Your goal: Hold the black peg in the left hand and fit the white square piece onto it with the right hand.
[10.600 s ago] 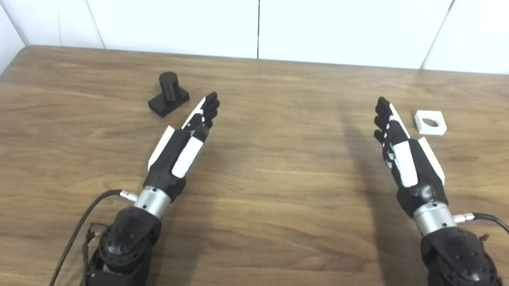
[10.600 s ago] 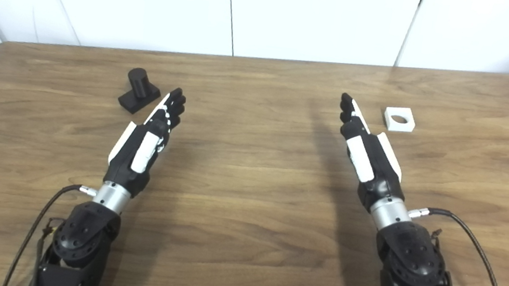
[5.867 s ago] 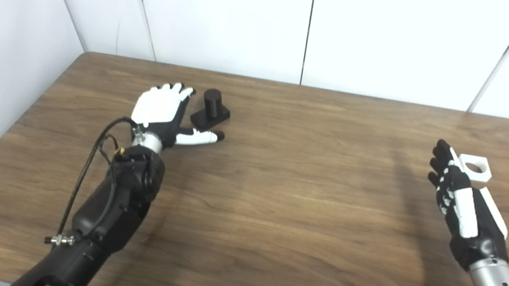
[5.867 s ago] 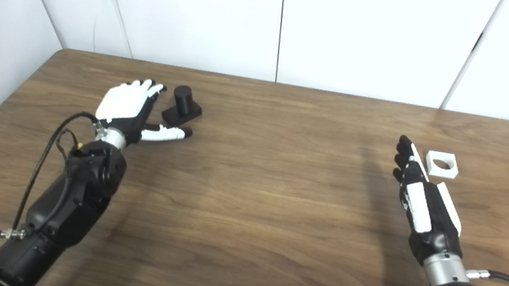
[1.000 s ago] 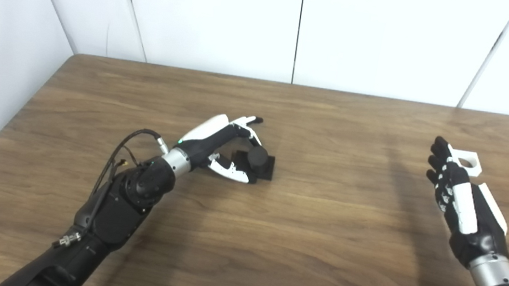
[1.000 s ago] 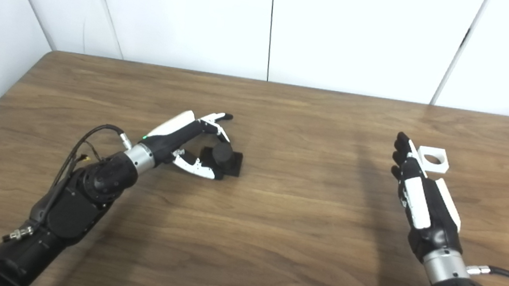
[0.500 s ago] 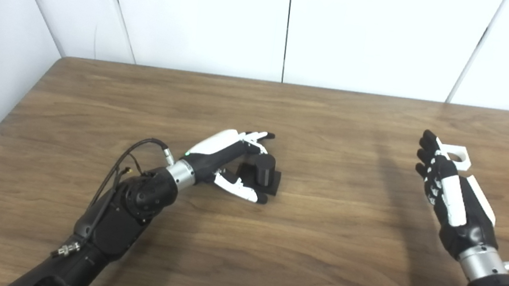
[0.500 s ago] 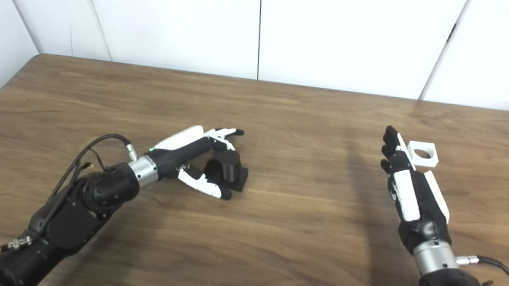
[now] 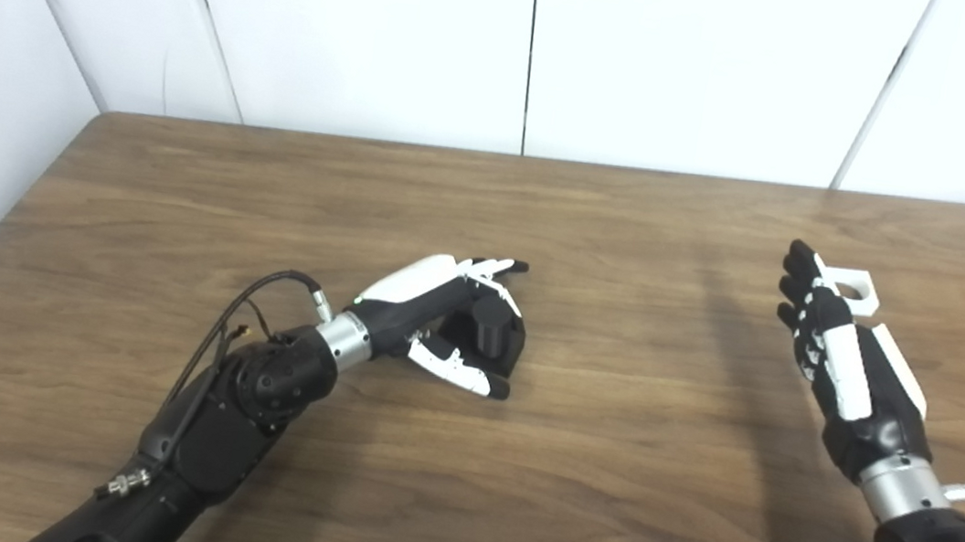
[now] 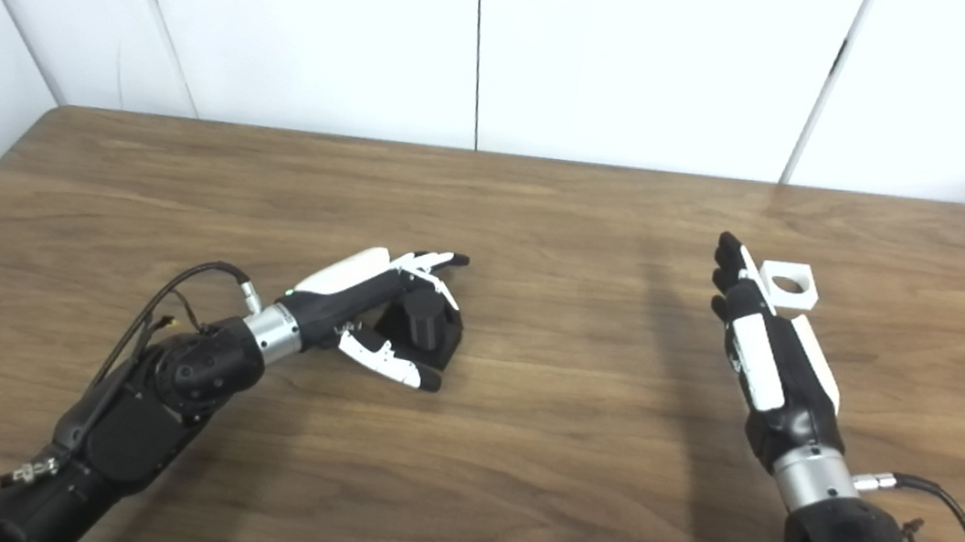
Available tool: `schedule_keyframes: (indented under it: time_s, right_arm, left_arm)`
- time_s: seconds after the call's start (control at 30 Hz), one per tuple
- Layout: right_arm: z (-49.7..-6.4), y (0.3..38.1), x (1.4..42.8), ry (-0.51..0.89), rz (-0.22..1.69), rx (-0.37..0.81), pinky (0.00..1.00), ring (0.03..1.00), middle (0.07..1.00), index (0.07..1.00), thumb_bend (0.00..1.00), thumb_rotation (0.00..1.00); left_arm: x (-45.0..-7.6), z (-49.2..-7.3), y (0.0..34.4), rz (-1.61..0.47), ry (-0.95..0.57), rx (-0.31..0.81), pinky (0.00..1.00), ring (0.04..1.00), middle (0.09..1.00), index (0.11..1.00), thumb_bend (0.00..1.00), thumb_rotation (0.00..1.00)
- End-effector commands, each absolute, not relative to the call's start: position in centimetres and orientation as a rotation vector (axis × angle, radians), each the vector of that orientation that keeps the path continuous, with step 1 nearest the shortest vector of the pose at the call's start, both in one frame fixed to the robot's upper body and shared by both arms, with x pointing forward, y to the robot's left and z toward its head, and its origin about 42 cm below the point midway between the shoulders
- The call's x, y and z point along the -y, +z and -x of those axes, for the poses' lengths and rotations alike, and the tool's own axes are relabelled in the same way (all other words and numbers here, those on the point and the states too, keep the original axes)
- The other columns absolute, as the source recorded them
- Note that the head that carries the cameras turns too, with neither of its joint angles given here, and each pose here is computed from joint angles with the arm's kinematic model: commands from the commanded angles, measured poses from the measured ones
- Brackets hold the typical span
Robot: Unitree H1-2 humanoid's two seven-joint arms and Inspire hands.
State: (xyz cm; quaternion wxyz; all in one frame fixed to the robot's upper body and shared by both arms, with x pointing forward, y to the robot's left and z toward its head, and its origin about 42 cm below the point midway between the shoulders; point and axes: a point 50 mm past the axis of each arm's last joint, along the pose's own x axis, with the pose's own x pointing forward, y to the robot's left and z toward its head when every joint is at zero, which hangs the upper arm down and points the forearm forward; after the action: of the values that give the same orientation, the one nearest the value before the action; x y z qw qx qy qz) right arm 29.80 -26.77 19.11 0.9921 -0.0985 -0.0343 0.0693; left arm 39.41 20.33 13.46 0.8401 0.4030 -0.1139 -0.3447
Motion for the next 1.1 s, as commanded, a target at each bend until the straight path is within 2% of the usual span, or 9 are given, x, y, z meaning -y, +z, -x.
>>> schedule_keyframes:
  time_s: [0.0, 0.3, 0.43, 0.83, 1.07]
  right_arm:
    - [-30.2, 21.4, 26.3, 0.142, 0.203, 0.159, 1.00, 1.000, 1.000, 1.000, 0.87, 1.00]
    - [-30.4, 21.4, 26.6, 0.145, 0.199, 0.152, 1.00, 1.000, 1.000, 1.000, 0.88, 1.00]
    - [-30.4, 21.4, 26.6, 0.148, 0.197, 0.155, 1.00, 1.000, 1.000, 1.000, 0.88, 1.00]
    - [-30.3, 21.4, 26.8, 0.153, 0.191, 0.154, 1.00, 1.000, 1.000, 1.000, 0.86, 1.00]
    - [-30.3, 21.3, 26.8, 0.156, 0.192, 0.154, 1.00, 1.000, 1.000, 1.000, 0.86, 1.00]
  left_arm:
    - [-19.3, -38.8, 12.8, -0.868, -0.808, 0.225, 1.00, 1.000, 1.000, 0.598, 0.91, 0.41]
    - [-20.4, -39.4, 13.1, -0.924, -0.779, 0.248, 1.00, 1.000, 0.999, 0.600, 0.85, 0.33]
    - [-21.0, -39.7, 13.6, -0.951, -0.766, 0.245, 1.00, 1.000, 0.999, 0.611, 0.85, 0.27]
    - [-22.4, -40.4, 14.3, -0.987, -0.740, 0.240, 1.00, 1.000, 1.000, 0.638, 0.75, 0.10]
    - [-23.0, -40.7, 14.5, -1.008, -0.716, 0.249, 0.99, 1.000, 0.997, 0.637, 0.69, 0.09]
